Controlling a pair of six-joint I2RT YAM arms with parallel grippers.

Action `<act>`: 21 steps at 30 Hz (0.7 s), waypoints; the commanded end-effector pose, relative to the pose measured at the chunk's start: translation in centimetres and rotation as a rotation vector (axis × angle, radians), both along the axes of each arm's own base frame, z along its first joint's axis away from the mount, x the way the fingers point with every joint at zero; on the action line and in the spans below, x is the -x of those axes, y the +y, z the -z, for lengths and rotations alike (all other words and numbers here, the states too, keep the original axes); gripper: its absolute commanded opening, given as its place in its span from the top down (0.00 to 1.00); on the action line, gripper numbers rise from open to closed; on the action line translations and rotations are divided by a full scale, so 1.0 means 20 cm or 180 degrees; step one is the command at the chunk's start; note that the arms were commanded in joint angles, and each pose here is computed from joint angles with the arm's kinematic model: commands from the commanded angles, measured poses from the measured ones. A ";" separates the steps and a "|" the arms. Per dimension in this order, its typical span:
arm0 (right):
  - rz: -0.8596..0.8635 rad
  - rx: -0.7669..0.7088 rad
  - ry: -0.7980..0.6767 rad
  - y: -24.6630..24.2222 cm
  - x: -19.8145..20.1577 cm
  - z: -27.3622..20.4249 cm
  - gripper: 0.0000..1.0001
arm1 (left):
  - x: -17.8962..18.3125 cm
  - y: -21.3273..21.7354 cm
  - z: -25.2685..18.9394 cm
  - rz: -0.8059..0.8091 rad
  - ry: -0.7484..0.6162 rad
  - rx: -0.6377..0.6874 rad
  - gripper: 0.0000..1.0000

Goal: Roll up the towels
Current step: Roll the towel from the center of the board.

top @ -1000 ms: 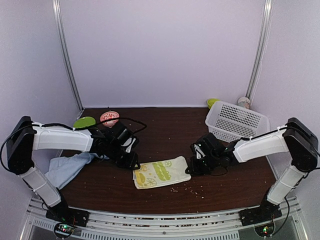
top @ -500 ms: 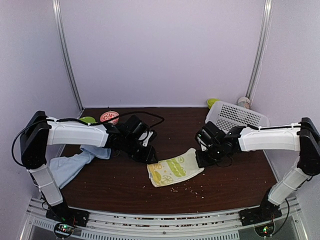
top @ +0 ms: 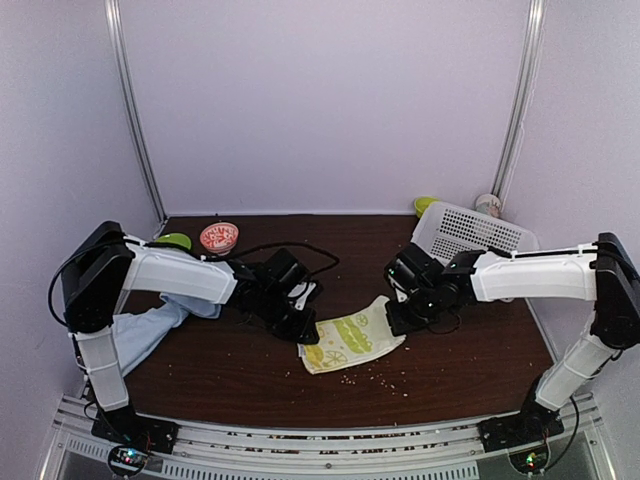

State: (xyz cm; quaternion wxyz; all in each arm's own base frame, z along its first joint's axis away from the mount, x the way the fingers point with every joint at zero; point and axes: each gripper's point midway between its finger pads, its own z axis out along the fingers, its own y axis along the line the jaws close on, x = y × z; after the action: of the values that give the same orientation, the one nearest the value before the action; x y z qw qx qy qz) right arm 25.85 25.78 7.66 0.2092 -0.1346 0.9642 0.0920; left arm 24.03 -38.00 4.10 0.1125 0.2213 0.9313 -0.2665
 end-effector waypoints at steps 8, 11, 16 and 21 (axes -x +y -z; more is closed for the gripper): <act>-0.0142 -0.0087 -0.0063 0.16 0.00 -0.02 1.00 | 0.04 -0.02 0.06 0.0025 0.0063 0.0047 0.94; -0.0171 -0.0126 -0.0022 0.19 0.01 0.00 1.00 | 0.05 -0.02 0.08 0.0024 0.0079 0.0031 0.96; -0.0199 -0.0221 0.0048 0.24 0.02 0.04 1.00 | 0.06 -0.02 0.08 0.0029 0.0087 0.0024 0.97; -0.0222 -0.0333 0.0108 0.29 0.03 0.06 1.00 | 0.06 -0.01 0.09 0.0029 0.0092 0.0015 0.99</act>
State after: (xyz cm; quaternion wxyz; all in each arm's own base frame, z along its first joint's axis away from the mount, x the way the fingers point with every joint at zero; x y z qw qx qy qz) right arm 25.12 29.80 6.07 0.1922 -0.1595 0.9608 0.1200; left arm 23.18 -38.03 3.01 0.1039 0.2198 0.9322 -0.2681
